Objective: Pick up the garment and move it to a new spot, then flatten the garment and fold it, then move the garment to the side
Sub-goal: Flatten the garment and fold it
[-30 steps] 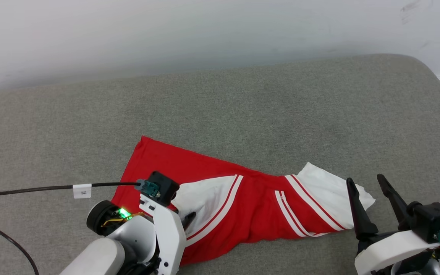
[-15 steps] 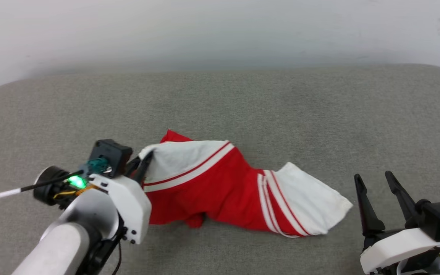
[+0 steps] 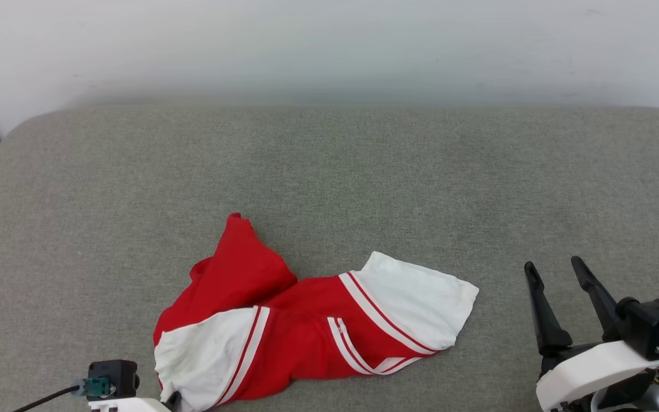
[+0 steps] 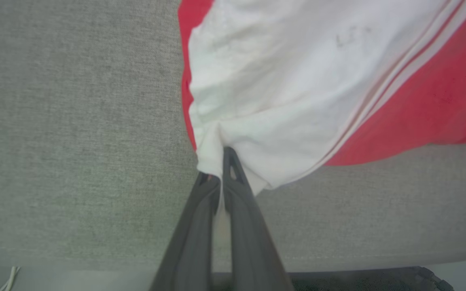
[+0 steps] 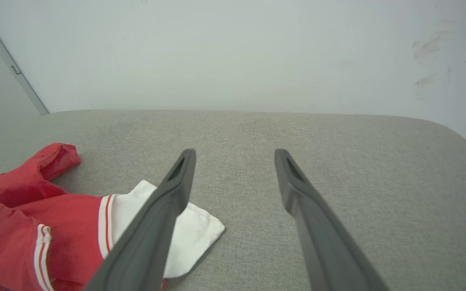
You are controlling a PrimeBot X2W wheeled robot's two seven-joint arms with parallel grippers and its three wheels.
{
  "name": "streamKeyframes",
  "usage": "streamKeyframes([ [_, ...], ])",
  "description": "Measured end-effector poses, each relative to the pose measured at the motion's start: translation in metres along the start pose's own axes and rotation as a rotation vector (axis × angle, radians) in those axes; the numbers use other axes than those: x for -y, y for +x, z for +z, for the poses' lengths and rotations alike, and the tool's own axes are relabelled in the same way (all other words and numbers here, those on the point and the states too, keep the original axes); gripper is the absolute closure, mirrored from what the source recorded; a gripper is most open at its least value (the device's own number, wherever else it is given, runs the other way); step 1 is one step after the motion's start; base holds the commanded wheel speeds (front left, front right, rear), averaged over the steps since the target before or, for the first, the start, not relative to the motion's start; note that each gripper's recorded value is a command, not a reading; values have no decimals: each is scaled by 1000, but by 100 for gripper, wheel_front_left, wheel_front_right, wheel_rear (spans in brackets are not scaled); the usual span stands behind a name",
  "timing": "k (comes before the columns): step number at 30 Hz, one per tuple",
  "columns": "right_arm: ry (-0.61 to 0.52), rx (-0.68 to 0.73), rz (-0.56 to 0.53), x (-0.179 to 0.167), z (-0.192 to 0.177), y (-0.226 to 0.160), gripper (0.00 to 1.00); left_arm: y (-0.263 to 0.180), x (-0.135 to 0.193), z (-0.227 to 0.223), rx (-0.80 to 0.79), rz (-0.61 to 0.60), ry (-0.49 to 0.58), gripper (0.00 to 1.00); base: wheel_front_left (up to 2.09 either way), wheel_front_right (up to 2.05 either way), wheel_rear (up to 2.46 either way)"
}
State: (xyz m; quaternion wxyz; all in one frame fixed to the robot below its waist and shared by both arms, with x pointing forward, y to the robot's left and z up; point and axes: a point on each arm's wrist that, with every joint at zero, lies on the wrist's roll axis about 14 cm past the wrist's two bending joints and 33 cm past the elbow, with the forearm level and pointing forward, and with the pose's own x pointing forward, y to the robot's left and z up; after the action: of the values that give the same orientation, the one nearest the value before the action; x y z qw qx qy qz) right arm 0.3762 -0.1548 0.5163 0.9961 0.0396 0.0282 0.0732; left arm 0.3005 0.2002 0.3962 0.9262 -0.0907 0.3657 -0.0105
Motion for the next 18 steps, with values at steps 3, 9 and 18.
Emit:
streamKeyframes([
  [3, -3, 10, -2, 0, 3, -2, 0, 3, -1, 0, 35, 9, -20, 0, 0, 0, 0],
  [9, -9, 30, -6, 0, 12, -12, 0, -3, 2, 54, 285, 19, 22, 0, 0, 0, 0],
  [18, -11, 31, -15, 2, 15, -17, 0, -9, 45, 146, 481, -114, 199, 0, 0, 0, 0],
])
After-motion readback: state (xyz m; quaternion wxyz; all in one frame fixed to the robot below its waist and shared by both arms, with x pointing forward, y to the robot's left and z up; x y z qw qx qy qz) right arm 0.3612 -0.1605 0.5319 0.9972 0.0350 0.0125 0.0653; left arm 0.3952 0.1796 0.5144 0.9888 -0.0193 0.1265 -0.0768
